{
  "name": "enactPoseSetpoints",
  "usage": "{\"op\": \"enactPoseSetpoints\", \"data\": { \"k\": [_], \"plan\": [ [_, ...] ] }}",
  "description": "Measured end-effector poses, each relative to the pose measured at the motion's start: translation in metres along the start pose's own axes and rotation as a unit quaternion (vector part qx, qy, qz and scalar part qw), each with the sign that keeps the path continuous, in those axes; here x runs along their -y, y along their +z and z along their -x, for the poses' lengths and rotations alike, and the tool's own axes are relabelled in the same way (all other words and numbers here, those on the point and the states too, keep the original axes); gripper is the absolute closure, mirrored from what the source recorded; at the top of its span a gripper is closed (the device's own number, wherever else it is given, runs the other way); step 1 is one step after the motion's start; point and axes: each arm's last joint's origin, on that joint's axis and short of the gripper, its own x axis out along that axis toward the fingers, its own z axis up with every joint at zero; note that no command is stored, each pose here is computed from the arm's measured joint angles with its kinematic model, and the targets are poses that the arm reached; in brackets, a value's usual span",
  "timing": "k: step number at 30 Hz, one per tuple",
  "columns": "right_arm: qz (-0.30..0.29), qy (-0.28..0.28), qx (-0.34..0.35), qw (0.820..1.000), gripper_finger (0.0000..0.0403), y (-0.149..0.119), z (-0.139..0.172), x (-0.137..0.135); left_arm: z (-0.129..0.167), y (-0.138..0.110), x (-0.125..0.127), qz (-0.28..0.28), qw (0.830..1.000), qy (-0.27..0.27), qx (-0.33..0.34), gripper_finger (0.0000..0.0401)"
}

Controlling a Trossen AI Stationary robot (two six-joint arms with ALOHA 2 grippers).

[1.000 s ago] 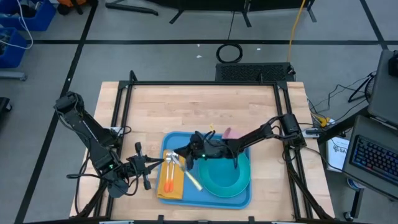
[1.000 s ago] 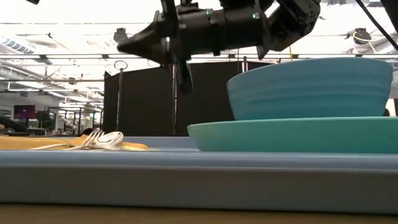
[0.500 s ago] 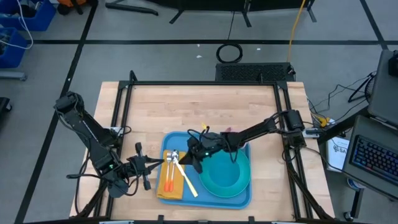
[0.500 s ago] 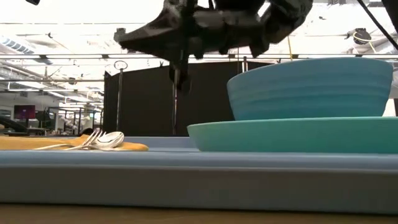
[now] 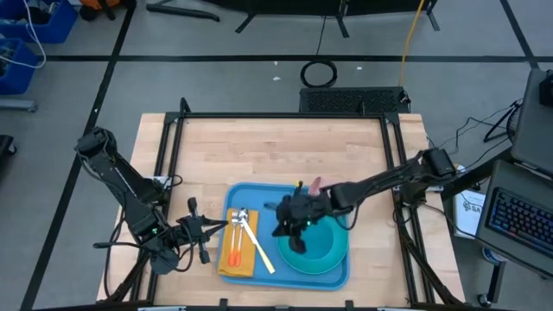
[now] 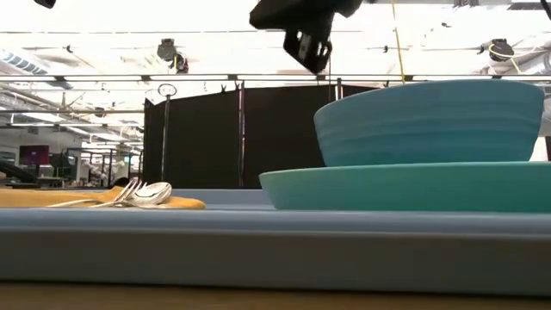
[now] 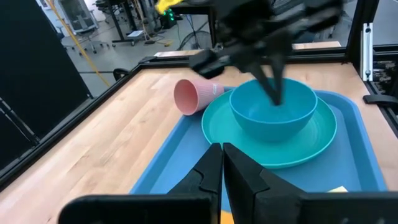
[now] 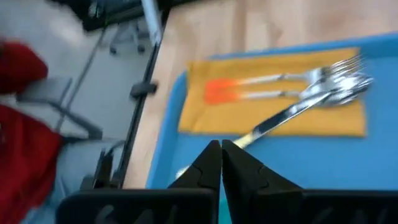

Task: Set up tray
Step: Put the yellow table knife on top of the yellow table napkin to the right of the orange spoon

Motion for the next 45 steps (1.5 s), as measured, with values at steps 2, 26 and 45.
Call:
{"op": "enactPoseSetpoints", "data": {
  "k": [2, 26, 45],
  "plan": [
    [0.019, 0.005, -0.012, 1.0, 0.0384, 0.004, -0.006, -0.01, -0.001, 0.0, 0.0, 0.003, 1.0, 0.003, 0.001, 0.0382],
    [-0.053, 0.182, -0.126, 0.974, 0.0169, 0.046, -0.077, -0.014, -0.002, -0.004, -0.004, -0.026, 0.999, 0.002, -0.02, 0.0382],
    [-0.257, -0.045, -0.177, 0.949, 0.0183, 0.027, -0.073, 0.008, -0.003, -0.008, -0.005, -0.025, 0.999, 0.007, -0.023, 0.0382]
  ]
}}
